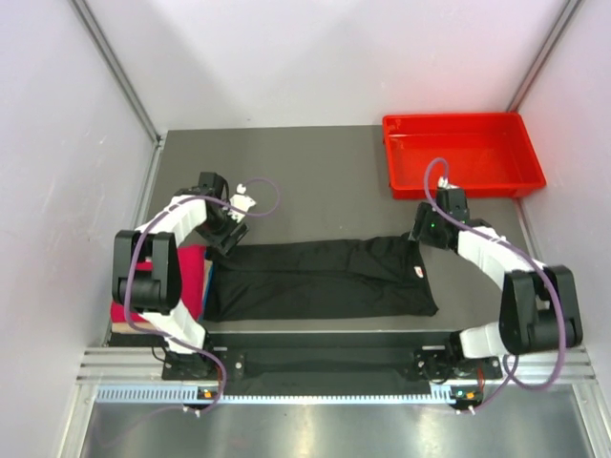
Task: Fold and stack the t-shirts
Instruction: Fold the tshirt
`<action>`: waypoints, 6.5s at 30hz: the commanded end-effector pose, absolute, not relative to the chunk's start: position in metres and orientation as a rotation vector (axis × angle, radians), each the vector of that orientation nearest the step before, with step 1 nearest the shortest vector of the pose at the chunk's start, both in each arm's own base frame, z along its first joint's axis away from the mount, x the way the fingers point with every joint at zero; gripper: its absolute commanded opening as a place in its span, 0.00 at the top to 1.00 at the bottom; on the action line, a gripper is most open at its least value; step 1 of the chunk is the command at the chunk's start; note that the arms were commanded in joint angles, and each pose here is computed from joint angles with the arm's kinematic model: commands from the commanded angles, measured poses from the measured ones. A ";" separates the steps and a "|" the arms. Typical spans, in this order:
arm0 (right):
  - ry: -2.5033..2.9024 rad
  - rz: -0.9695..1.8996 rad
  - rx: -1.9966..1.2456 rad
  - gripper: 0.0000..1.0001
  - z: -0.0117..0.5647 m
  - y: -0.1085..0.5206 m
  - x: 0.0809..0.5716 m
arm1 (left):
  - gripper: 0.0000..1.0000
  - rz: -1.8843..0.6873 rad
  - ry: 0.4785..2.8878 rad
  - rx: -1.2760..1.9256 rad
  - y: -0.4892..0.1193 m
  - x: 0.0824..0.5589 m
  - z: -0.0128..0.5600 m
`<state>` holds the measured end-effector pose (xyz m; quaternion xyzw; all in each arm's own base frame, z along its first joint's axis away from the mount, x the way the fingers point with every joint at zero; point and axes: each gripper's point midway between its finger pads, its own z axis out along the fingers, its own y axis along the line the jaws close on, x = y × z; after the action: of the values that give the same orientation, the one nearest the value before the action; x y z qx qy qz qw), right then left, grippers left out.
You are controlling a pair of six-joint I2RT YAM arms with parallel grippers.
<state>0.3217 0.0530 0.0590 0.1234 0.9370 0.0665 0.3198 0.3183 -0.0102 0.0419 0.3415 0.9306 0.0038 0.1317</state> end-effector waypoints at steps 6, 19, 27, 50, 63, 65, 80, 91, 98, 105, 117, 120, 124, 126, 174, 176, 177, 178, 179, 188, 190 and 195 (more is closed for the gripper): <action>2.404 0.344 0.255 0.62 0.046 0.076 0.367 | 0.33 -0.014 2.806 0.991 -0.010 0.298 0.011; 2.454 0.308 0.002 1.00 0.039 0.111 0.392 | 0.58 -0.077 2.795 1.103 -0.028 0.272 0.005; 2.478 0.304 -0.164 1.00 0.045 0.161 0.424 | 0.59 -0.039 2.794 1.116 -0.022 0.262 0.012; 2.433 0.555 -0.094 1.00 0.052 0.269 0.567 | 0.58 -0.184 2.718 1.280 -0.072 0.240 0.021; 2.264 0.810 0.159 1.00 0.051 0.311 0.616 | 0.58 -0.526 2.578 1.734 -0.120 0.156 0.041; 2.247 0.820 0.156 1.00 0.052 0.320 0.617 | 0.57 -0.587 2.548 1.794 -0.124 0.140 0.046; 2.104 0.902 0.063 1.00 0.064 0.393 0.613 | 0.42 -0.744 2.372 1.876 -0.144 0.108 0.074; 1.994 0.739 0.035 0.37 0.126 0.360 0.632 | 0.23 -0.294 2.460 1.583 -0.123 0.162 0.087; 1.974 0.531 0.026 0.35 0.199 0.297 0.619 | 0.26 -0.258 2.450 1.195 -0.125 0.221 0.117; 2.125 0.132 0.165 0.66 0.163 0.210 0.593 | 0.30 -0.319 2.578 1.150 -0.137 0.239 0.082; 2.359 0.031 0.195 0.57 0.074 0.172 0.574 | 0.29 -0.147 2.669 1.161 -0.118 0.250 0.042; 2.406 0.093 0.172 0.55 0.058 0.182 0.572 | 0.30 -0.130 2.699 1.178 -0.114 0.247 0.031; 2.430 0.102 0.180 0.54 0.045 0.185 0.571 | 0.44 -0.189 2.749 1.226 -0.116 0.233 0.021; 2.435 0.095 0.188 0.56 0.041 0.183 0.572 | 0.53 -0.203 2.760 1.250 -0.115 0.226 0.018; 2.346 0.501 0.008 0.36 0.126 0.246 0.406 | 0.33 -0.205 2.324 0.523 -0.115 0.413 0.165; 2.417 0.502 -0.024 0.36 0.108 0.239 0.355 | 0.32 -0.224 2.229 0.434 -0.124 0.452 0.186; 2.488 0.499 -0.038 0.36 0.085 0.239 0.322 | 0.32 -0.207 2.247 0.400 -0.125 0.469 0.170; 2.514 0.554 -0.061 0.36 0.083 0.245 0.302 | 0.32 -0.211 2.207 0.371 -0.128 0.487 0.181; 2.507 0.597 -0.068 0.36 0.089 0.249 0.286 | 0.31 -0.227 2.189 0.334 -0.131 0.501 0.181; 2.738 0.858 -0.222 0.37 0.049 0.299 0.138 | 0.30 -0.246 2.301 0.220 -0.140 0.587 0.104; 2.767 0.878 -0.238 0.39 0.042 0.302 0.125 | 0.30 -0.249 2.293 0.216 -0.140 0.597 0.102; 2.799 1.006 -0.192 0.48 0.034 0.314 0.106 | 0.30 -0.365 2.333 0.233 -0.153 0.600 0.069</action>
<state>0.1159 0.2971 0.0282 -0.0866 0.9481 0.2903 0.0971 0.5873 -0.1429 0.0516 0.0974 0.9243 -0.1055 0.3535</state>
